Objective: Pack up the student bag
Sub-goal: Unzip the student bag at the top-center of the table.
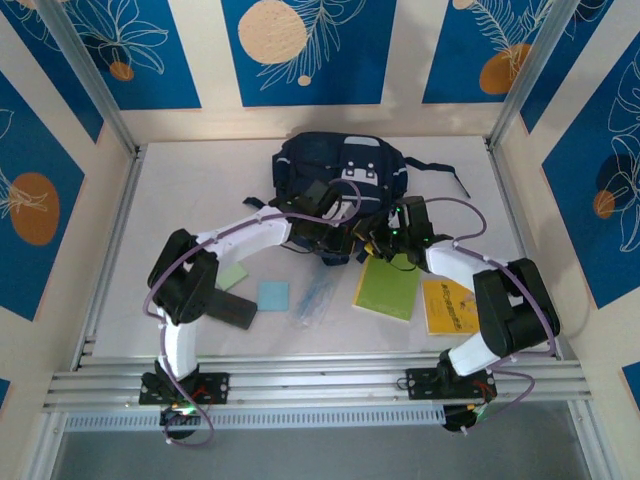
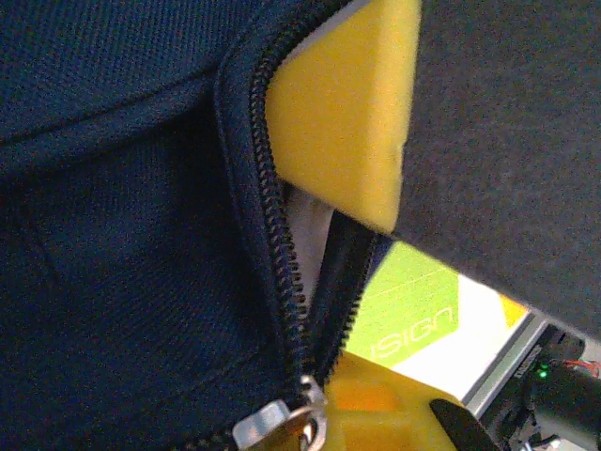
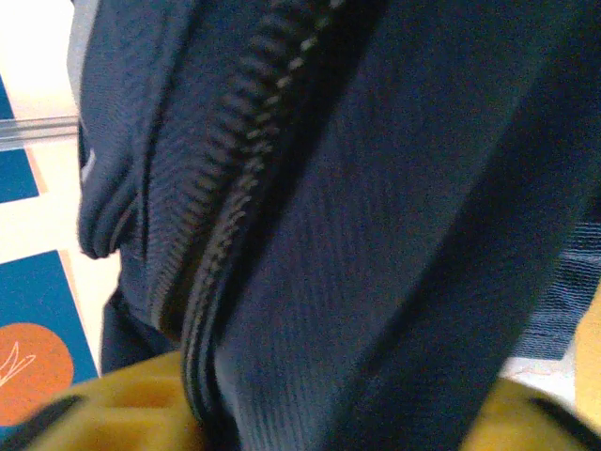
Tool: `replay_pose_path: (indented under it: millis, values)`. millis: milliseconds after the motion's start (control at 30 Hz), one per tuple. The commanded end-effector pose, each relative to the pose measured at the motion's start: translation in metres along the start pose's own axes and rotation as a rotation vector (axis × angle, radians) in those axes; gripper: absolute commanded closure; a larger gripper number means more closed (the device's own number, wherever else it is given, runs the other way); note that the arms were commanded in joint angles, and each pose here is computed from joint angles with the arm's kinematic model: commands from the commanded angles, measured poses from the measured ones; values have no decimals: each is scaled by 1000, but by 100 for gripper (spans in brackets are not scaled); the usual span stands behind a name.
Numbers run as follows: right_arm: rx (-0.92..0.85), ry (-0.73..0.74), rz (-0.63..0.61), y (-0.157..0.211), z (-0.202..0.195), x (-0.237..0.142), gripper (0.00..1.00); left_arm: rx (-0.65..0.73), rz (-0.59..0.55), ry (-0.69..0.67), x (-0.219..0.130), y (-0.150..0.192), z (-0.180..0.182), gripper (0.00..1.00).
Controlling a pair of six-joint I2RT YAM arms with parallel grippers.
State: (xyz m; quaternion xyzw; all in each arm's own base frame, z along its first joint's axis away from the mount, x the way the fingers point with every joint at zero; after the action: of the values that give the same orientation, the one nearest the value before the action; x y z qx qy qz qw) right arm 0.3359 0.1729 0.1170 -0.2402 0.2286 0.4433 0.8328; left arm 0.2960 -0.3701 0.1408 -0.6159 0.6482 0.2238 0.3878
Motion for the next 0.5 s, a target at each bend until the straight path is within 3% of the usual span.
replay_pose_path:
  millis: [0, 233, 467]
  values:
    - [-83, -2, -129, -25, 14, -15, 100, 60, 24, -7, -20, 14, -5, 100]
    - [-371, 131, -42, -23, 3, -39, 100, 50, 45, -163, -47, 15, 45, 100]
    - [-353, 173, -20, -34, -25, -52, 100, 16, 78, -266, -80, 11, 87, 100]
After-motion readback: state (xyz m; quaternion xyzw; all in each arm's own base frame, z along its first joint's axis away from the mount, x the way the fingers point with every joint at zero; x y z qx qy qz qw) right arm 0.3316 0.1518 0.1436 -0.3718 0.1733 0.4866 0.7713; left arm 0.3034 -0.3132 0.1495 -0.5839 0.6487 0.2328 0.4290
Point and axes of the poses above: each hand's point on the last joint's axis, 136 mm out from that joint toward the fingers, its own x axis out along the fingers, its own z axis along the line the jaws close on, y = z × x, the point moved 3 cm from there along -x, back along the fingers, and after that the axes turned 11 degrees about -x, right-handed, at the moved point
